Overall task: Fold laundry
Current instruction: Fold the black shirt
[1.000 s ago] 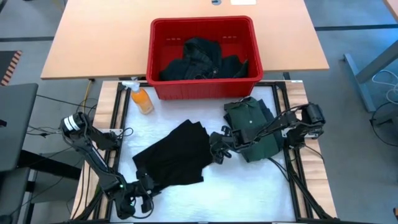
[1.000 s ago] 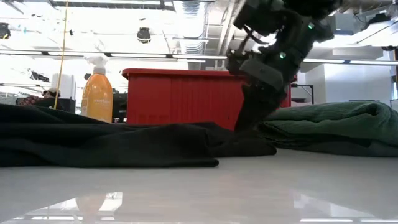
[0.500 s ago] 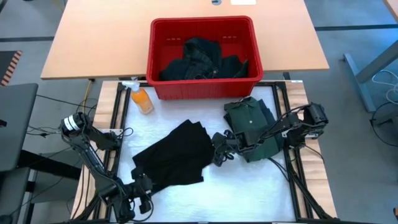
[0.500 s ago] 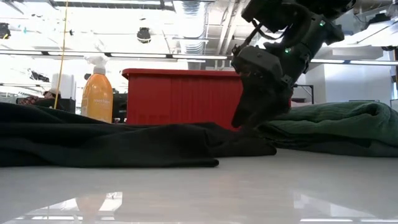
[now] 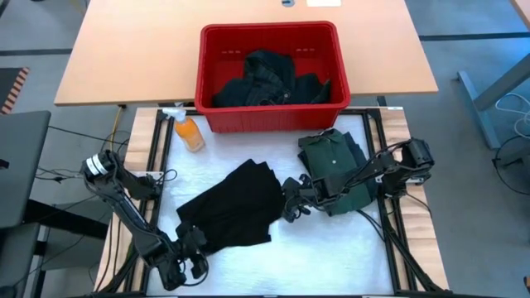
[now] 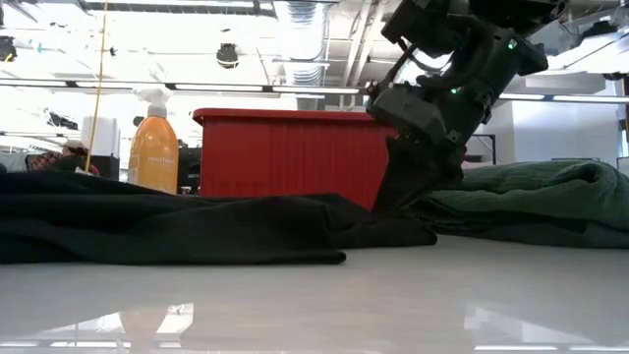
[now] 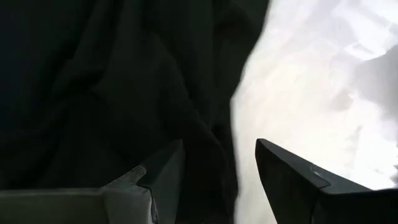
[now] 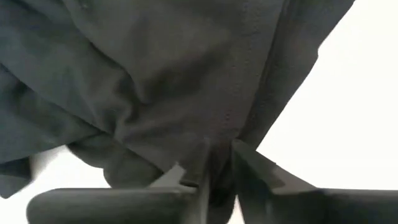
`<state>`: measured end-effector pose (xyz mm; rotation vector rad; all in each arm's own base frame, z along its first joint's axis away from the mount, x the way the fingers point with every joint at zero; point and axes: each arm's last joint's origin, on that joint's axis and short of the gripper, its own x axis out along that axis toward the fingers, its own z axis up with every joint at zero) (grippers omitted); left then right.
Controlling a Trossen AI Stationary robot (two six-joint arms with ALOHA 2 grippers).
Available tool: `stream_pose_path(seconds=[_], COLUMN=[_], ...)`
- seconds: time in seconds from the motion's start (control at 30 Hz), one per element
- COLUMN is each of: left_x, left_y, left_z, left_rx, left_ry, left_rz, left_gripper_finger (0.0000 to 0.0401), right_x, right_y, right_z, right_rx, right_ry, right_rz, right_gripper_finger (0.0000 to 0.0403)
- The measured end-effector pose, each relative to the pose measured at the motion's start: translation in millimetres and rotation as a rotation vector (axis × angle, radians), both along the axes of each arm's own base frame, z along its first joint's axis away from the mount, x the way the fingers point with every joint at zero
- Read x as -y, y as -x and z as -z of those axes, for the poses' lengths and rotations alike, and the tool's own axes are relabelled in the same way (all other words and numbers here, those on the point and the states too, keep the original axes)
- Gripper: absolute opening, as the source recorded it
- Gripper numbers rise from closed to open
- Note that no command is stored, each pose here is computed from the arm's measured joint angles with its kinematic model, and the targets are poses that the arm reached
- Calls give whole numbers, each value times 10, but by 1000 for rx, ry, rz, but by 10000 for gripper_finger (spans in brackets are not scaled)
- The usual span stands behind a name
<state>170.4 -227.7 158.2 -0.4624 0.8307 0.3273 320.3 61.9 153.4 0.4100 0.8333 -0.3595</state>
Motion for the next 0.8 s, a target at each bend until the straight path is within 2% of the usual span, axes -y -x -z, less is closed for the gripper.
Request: stream_pose_path(seconds=[0.13,0.23,0.33,0.43,0.6,0.8], left_x=[7,38,54,38,29,31], left_y=[-10,-36,-55,-53,-46,-18], left_z=[231,345,390,378,367,248], left_rx=[-104,-121,-117,-137,-165,-194], left_ry=[-1,-12,-46,-65,-87,-82], left_rz=[-23,-43,-51,-67,-57,-19], left_gripper_finger=[190,190,177,138,24,8], right_x=[9,9,8,-3,-22,-9], right_y=[-9,-9,-12,-25,-38,29], right_z=[38,41,14,3,-23,-168], right_rx=[-6,-9,4,17,40,43], right_ry=[5,11,14,-10,-37,-28], right_rz=[19,12,3,-13,-36,-69], right_gripper_finger=[52,18,15,25,17,14])
